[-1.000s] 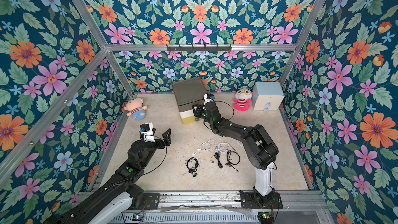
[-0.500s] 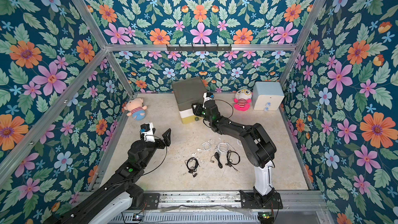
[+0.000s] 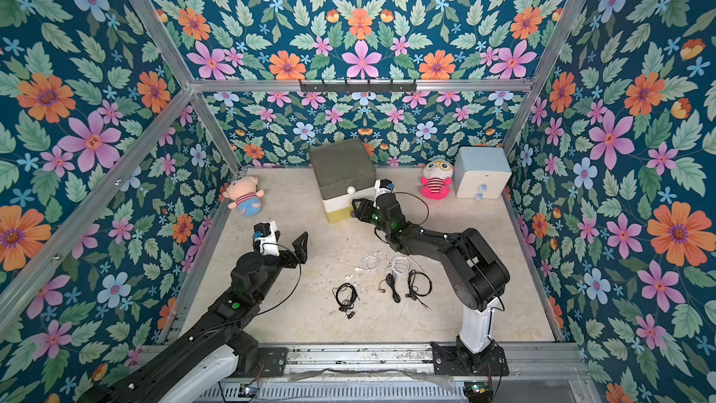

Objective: Place the wired earphones into the drawer by color
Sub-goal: Close the drawer of the storage box, then open the drawer in the storage box.

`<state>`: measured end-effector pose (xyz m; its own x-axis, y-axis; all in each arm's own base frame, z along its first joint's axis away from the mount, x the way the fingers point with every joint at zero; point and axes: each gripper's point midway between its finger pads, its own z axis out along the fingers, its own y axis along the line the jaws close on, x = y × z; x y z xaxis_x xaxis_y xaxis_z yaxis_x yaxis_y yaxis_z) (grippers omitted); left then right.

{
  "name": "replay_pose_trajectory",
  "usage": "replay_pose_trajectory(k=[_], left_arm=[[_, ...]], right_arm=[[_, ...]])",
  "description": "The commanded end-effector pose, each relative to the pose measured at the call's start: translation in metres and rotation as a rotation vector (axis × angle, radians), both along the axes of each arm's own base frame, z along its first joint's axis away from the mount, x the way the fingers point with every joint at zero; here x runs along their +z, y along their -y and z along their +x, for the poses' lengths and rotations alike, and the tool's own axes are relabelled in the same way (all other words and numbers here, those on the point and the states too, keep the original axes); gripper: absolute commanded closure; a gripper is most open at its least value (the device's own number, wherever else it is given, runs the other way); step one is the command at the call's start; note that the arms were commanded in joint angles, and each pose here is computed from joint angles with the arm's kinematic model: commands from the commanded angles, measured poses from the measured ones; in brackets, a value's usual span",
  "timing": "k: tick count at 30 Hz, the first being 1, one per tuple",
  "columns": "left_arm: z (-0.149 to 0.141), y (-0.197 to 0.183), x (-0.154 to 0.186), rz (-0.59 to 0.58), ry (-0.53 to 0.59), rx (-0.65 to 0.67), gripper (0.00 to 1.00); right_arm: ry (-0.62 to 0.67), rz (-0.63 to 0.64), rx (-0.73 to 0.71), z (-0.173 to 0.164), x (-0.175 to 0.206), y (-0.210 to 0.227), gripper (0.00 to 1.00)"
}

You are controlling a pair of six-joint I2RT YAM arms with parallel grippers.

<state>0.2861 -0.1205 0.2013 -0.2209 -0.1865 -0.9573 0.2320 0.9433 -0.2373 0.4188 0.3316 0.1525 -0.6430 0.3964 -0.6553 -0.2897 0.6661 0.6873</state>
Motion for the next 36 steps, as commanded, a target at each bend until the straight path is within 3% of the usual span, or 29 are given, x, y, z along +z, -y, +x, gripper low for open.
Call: replay_pose_trajectory(k=[1, 7, 24, 36], left_arm=[[0.001, -0.001, 0.005, -0.002, 0.024, 0.005, 0.01], [0.003, 0.001, 0.000, 0.005, 0.010, 0.003, 0.01], [0.004, -0.001, -0.001, 0.013, 0.007, 0.013, 0.01], [0.004, -0.002, -0.001, 0.017, 0.009, 0.020, 0.01]], right_arm=[[0.044, 0.029, 0.010, -0.004, 0.005, 0.001, 0.43], [0.043, 0.055, 0.025, -0.006, -0.005, -0.002, 0.43], [0.055, 0.091, -0.021, 0.028, -0.013, -0.019, 0.45], [0.044, 0.109, -0.024, 0.038, -0.018, -0.027, 0.55]])
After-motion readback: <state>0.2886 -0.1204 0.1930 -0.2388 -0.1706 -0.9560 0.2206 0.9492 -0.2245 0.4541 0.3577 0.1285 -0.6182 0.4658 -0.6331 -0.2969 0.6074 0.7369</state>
